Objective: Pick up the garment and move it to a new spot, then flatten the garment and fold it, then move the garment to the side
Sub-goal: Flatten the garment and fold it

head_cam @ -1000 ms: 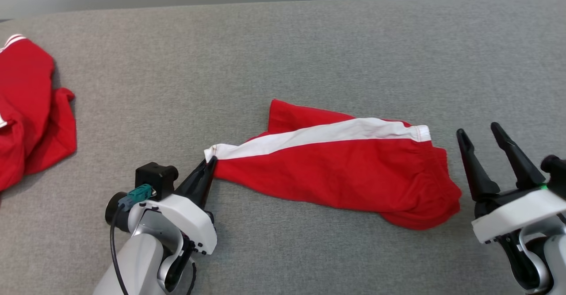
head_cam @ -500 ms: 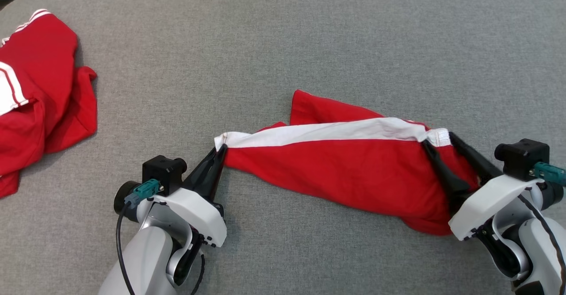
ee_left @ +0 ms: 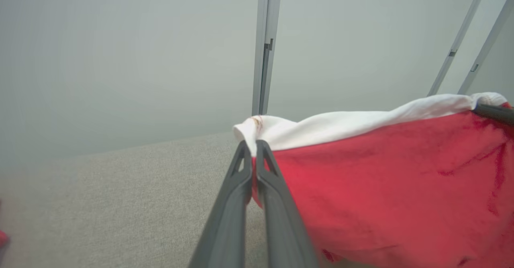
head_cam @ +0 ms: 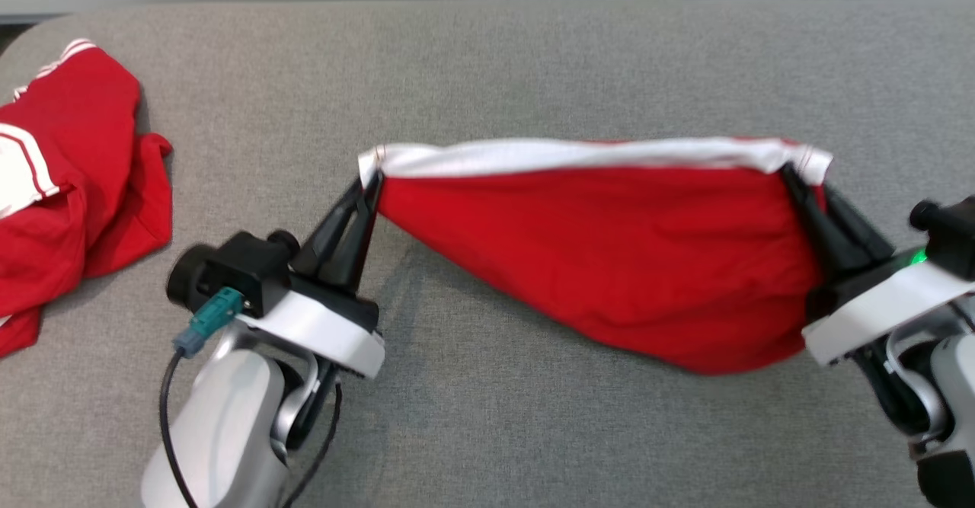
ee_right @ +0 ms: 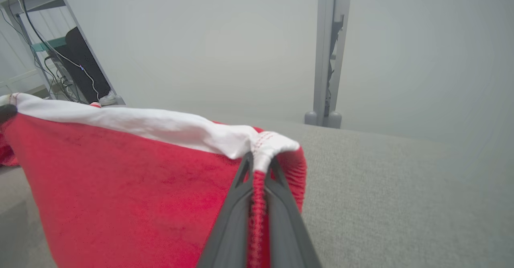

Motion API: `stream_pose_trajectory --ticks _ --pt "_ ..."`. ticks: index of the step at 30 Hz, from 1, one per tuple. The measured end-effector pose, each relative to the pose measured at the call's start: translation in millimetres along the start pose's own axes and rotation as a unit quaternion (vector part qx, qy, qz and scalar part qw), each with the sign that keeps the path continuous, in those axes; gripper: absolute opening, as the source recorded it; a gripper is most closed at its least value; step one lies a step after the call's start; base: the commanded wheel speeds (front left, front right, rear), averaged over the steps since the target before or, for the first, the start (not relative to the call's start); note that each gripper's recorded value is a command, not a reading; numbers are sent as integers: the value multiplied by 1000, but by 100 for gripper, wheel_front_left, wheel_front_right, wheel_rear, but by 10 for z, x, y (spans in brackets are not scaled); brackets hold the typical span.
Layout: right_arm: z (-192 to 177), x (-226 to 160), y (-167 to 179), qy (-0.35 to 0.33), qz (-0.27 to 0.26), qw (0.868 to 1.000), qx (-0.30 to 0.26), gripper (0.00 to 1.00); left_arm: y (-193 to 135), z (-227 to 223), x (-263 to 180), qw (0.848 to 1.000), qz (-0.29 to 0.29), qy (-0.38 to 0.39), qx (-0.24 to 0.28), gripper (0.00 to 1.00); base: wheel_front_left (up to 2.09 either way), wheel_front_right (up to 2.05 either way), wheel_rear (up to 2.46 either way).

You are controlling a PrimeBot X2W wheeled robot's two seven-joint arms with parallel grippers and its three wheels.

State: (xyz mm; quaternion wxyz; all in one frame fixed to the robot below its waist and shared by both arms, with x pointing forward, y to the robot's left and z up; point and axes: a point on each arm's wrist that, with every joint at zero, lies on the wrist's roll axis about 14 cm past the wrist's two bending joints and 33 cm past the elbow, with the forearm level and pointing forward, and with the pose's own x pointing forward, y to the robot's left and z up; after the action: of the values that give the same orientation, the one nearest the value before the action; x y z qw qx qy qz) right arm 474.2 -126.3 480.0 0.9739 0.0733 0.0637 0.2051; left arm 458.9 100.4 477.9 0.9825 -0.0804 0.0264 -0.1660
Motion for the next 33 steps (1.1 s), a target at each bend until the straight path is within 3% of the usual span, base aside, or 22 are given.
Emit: stream_pose_trajectory --ticks 7,15,23,33 --pt "893 -60 61 -106 10 992 -62 0 -176 1015 67 989 -33 -134 57 0 0 0 0" --pt "1884 -353 175 -213 6 970 -118 0 -406 2155 -114 956 -50 -264 121 0 0 0 0" --pt "2031 -514 209 -231 -2 967 -106 0 -551 2362 -217 951 -61 -278 124 0 0 0 0" --pt "1970 -280 41 -229 -12 971 -70 0 -505 2285 76 955 -72 -269 99 0 0 0 0"
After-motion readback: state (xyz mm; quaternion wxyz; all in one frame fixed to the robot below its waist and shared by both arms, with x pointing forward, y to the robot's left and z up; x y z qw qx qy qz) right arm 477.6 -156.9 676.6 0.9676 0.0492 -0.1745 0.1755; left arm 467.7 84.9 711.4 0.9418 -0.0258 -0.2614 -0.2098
